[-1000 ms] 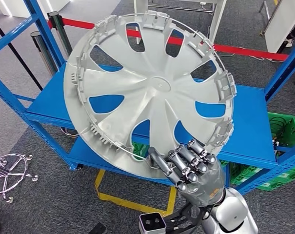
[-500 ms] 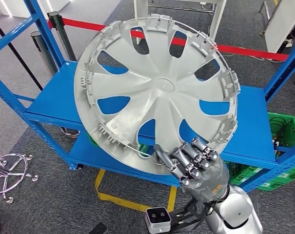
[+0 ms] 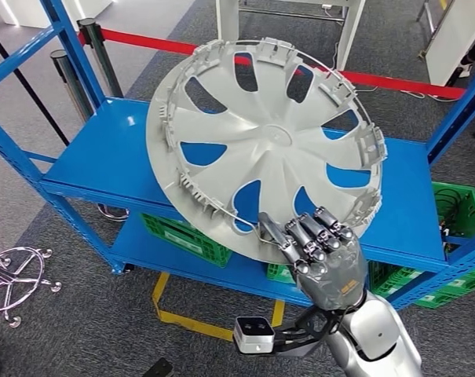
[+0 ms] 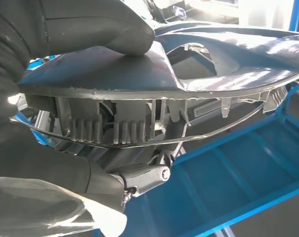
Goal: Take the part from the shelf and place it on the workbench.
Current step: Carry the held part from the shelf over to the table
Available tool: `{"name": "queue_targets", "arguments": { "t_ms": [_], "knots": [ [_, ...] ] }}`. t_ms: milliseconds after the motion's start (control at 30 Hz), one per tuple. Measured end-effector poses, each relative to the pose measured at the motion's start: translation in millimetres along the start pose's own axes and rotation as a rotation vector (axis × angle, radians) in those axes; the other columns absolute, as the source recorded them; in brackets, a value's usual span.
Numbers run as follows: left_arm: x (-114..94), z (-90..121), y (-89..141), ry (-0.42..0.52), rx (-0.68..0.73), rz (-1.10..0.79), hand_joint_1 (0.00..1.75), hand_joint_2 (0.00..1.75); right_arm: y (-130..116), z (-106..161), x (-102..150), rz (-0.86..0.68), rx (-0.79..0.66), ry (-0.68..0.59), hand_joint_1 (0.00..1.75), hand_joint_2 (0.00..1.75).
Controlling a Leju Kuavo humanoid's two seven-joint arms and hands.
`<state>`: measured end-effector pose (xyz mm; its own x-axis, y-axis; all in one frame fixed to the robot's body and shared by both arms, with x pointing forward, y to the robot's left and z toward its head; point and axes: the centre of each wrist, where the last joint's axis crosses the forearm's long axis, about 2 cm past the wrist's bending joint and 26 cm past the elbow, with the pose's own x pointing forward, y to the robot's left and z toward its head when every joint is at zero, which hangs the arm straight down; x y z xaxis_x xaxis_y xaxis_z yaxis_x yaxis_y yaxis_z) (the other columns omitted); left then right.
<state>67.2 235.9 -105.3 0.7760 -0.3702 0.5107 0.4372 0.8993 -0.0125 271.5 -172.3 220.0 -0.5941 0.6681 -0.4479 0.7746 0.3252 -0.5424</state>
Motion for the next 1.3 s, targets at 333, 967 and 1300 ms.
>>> {"name": "queue_targets", "arguments": {
  "t_ms": [333,967,1300],
  "knots": [
    [2,-1,1,0.002,0.005,-0.026,0.00,1.75,4,1,-3,0.004,0.013,0.025,1.75,1.75],
    [13,-4,10,-0.010,0.026,-0.070,0.00,1.75,9,4,-3,0.000,0.038,0.031,1.75,1.75],
    [17,-6,12,-0.018,0.027,-0.075,0.00,1.75,9,6,-4,0.003,0.042,0.011,1.75,1.75]
  ]
}}
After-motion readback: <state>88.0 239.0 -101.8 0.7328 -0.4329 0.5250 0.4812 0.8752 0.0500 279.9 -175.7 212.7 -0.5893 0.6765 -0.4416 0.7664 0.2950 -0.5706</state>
